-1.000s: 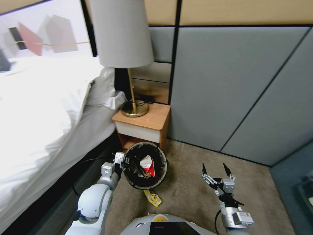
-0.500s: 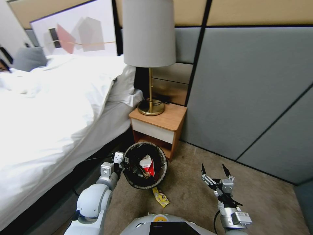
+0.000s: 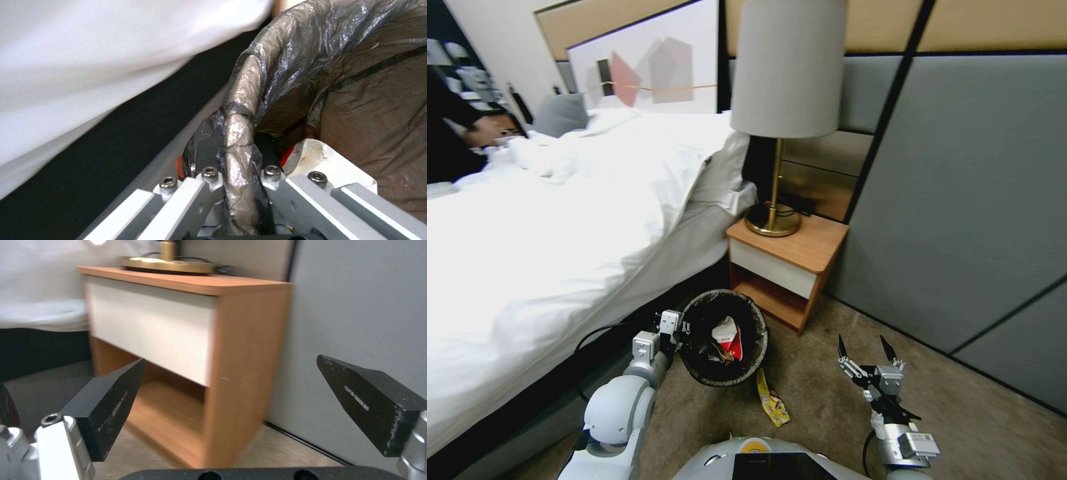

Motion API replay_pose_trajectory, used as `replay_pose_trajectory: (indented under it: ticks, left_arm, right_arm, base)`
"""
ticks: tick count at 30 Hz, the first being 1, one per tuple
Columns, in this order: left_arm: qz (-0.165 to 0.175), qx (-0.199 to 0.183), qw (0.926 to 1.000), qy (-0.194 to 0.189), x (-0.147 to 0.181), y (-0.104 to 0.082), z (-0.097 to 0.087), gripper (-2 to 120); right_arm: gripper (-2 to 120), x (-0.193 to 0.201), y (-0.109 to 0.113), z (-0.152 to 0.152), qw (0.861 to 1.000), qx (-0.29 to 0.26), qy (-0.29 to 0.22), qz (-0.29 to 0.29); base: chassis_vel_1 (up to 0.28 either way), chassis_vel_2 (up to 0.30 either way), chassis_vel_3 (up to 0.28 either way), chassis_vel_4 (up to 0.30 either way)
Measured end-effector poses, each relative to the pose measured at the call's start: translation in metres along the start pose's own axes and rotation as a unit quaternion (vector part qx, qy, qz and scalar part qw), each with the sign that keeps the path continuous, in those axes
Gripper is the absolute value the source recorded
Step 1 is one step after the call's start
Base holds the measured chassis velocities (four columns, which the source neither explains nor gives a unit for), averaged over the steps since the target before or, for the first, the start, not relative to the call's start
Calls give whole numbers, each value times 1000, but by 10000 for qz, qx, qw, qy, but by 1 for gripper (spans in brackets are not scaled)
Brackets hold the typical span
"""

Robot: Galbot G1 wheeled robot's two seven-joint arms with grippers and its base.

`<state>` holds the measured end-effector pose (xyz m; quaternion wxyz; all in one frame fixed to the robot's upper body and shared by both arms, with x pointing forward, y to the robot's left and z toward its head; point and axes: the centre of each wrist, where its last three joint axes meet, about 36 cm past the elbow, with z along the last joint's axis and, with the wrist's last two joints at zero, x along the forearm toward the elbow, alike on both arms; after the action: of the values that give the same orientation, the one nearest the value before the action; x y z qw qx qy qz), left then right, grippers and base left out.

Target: Pick up the trash bin, then pick up the garbage from the floor and place it into the trash bin.

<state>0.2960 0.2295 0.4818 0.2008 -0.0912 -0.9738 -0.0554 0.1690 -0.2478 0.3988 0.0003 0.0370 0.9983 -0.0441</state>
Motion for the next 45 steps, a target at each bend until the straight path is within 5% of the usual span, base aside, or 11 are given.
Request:
replay_pose_trajectory:
  ticks: [45]
  left_arm:
    - [-1, -1, 10000, -85, -5, -1, 4, 1]
  right_arm:
    - [100, -3, 2, 3, 9999, -23, 88, 88]
  base:
    - [30, 31, 32, 31]
